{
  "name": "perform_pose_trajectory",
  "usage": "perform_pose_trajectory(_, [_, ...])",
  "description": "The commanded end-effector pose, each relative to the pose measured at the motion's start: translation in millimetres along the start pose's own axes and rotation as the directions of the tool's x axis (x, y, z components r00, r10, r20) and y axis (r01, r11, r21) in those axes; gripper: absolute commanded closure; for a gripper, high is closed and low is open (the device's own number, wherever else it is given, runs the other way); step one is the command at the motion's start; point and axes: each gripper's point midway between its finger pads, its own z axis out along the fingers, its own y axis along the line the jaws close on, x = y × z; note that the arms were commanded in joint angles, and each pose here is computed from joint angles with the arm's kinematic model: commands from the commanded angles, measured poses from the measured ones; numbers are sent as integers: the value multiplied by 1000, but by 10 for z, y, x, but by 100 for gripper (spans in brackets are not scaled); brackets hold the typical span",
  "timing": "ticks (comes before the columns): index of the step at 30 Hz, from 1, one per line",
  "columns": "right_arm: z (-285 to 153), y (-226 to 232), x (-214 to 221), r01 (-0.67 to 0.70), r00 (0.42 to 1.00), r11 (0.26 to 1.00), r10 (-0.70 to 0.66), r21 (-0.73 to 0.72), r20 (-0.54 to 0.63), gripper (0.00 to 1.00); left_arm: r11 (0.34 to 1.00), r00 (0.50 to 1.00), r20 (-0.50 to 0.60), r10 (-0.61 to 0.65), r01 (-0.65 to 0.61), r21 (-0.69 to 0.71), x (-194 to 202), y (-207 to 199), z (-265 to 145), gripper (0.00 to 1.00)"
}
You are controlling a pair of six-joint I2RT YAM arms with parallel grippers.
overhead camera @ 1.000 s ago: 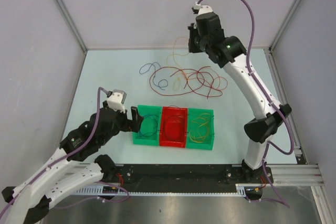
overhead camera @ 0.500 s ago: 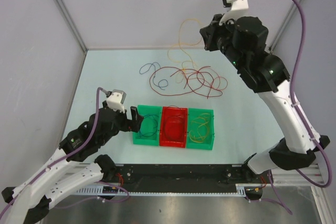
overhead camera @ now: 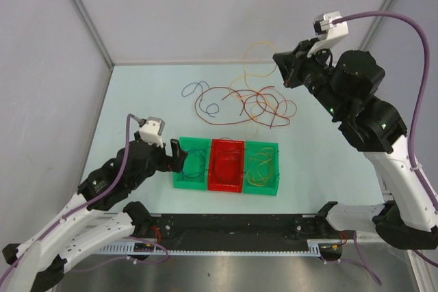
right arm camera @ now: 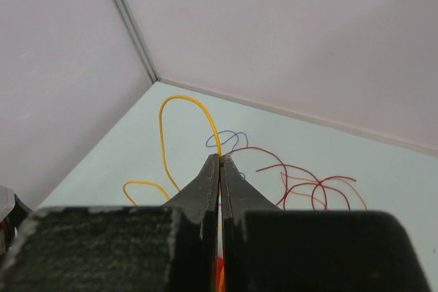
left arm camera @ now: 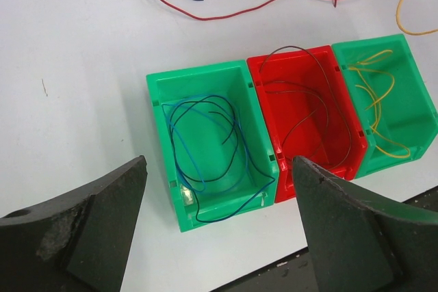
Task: Untangle the cables
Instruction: Place the cable in the bin.
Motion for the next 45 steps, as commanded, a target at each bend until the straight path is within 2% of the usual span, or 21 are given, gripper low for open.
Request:
perform_pose_trajectory(1, [-163, -8, 140, 24, 1000, 999, -24, -21, -10, 100, 1000, 1000, 7, 2, -2, 15, -27, -32, 26, 8])
perform_pose_trajectory(8, [-472, -208, 449, 9, 998, 999, -7, 36, -55, 100, 1000, 1000, -2, 6, -6, 14, -13, -40, 46, 8])
perform_pose_trajectory(17, [-567, -290, 794, 14, 988, 998, -5, 60, -151, 100, 1000, 1000, -12, 8, -8, 0, 5, -22, 62, 9])
perform_pose_trajectory(25, [-772, -275, 633, 3, 995, 1000, -1, 27, -99, 100, 1000, 1000, -14, 8, -8, -7, 7, -13, 72, 9])
perform_pose_trajectory(31, [-890, -323, 694, 19, 992, 999, -15, 35, -126, 100, 1000, 1000, -21, 10, -10, -11, 16, -9, 80, 9])
perform_pose_trajectory(38, [-1089, -376, 535, 7, 998, 999, -4, 41, -65, 100, 1000, 999, -30, 13, -13, -15, 30, -11, 96, 10])
perform_pose_trajectory(45, [-1016, -365, 814, 7, 990, 999, -2, 38, -143, 100, 1000, 999, -33, 13, -14, -23, 37, 1, 101, 10])
